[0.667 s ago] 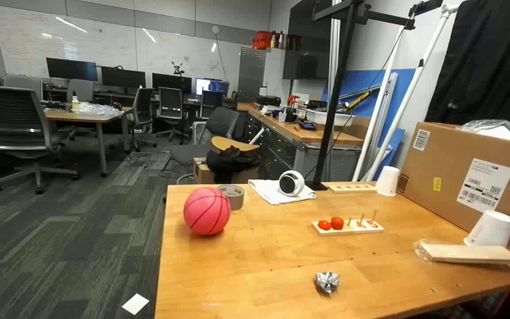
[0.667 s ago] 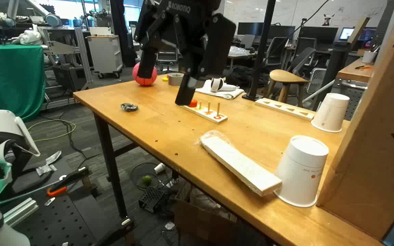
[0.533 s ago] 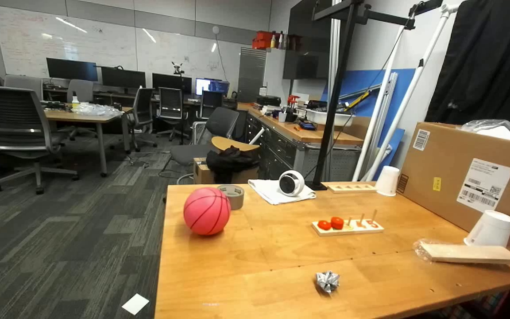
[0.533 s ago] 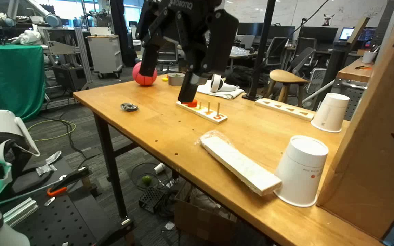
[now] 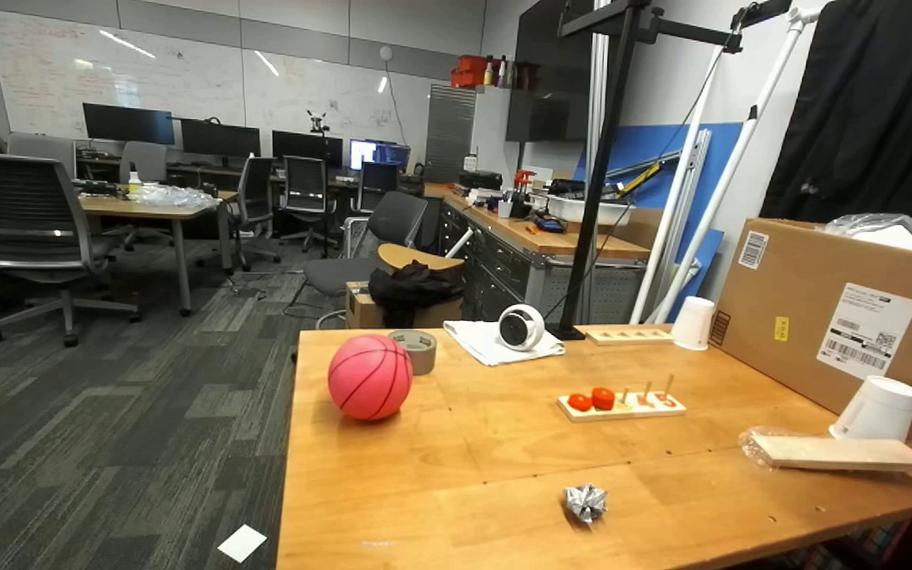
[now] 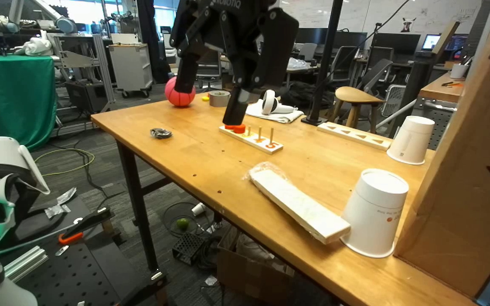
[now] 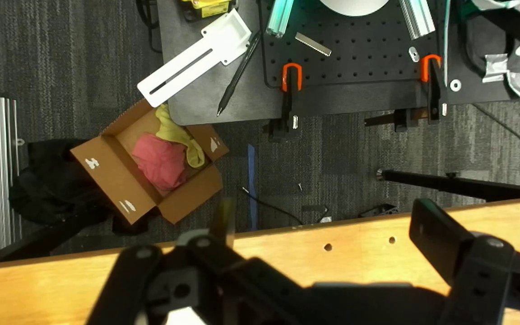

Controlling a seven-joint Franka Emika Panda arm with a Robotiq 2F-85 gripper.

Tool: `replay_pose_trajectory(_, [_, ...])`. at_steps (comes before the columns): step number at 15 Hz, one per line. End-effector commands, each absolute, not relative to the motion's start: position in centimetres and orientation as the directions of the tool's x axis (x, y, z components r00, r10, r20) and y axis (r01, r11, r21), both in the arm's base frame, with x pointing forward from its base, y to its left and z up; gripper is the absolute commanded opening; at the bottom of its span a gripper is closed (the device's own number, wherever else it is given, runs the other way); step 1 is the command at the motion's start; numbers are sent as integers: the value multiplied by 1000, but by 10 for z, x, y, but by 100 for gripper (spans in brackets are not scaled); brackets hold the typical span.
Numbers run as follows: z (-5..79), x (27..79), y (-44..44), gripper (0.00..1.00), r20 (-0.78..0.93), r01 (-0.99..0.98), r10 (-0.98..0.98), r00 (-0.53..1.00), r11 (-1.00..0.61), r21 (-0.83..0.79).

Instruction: Pick up the orange objects and place them at the end of the wooden object

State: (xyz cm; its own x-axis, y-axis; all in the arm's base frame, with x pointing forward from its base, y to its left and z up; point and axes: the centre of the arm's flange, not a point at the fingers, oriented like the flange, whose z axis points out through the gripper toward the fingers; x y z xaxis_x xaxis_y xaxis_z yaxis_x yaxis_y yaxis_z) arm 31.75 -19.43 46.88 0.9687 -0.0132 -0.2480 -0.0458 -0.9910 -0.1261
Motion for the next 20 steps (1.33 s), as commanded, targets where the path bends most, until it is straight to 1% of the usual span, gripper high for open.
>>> replay_pose_trajectory(1, [469,317,-194,100,-248,-46,-13,969,-991,-126])
replay_pose_trajectory(9, [469,317,-194,100,-248,-46,-13,969,-991,-126])
replay_pose_trajectory(13, [459,334,-167,100,-174,100,117,978,-989,-105])
replay_pose_trajectory(17, [443,368,-132,100,-74,292,295,952,-955,-48])
replay_pose_trajectory(20, [430,401,-104,100,-13,431,431,902,-902,-5])
